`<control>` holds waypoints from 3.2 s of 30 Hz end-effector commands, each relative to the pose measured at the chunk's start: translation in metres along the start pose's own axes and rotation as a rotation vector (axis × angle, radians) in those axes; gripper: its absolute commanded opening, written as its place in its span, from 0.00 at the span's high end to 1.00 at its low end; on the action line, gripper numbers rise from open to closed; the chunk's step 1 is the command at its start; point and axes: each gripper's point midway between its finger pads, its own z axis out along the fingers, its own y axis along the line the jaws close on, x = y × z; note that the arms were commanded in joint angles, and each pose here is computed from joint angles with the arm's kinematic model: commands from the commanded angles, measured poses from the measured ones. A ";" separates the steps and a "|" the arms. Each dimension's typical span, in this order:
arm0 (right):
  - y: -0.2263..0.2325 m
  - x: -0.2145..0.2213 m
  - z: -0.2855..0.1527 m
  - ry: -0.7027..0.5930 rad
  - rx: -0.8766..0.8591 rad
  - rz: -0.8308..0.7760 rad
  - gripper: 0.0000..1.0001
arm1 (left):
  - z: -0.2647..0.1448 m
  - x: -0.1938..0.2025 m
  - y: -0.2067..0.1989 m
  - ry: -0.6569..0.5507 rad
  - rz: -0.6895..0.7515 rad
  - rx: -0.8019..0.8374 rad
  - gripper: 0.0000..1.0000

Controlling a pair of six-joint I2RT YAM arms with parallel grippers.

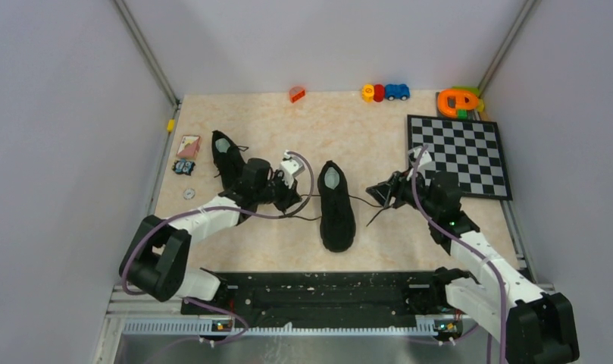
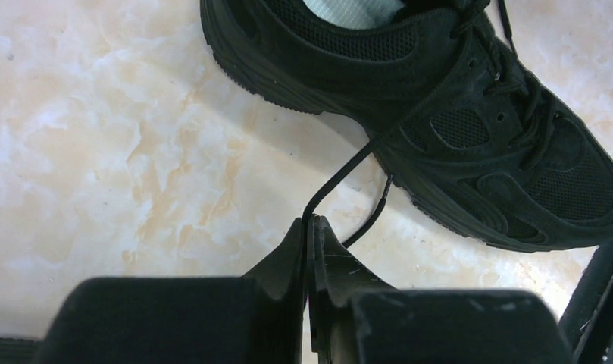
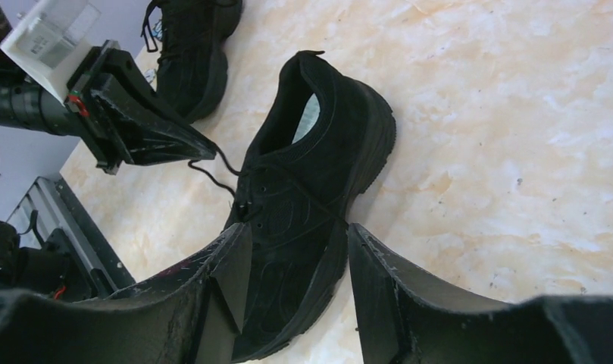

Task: Tie the shoes
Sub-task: Tie the shoelace on the shoe, then wrap the shoelace around the shoelace.

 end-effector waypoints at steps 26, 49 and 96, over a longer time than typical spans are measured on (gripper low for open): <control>0.108 -0.017 0.066 0.114 -0.455 -0.243 0.46 | -0.046 -0.119 -0.047 -0.501 -0.073 0.159 1.00; 0.116 -0.014 0.116 -0.046 -0.197 -0.297 0.39 | -0.046 -0.133 -0.051 -0.628 -0.291 0.232 1.00; 0.135 -0.010 0.115 -0.067 -0.237 -0.209 0.42 | -0.038 -0.133 -0.057 -0.623 -0.325 0.246 1.00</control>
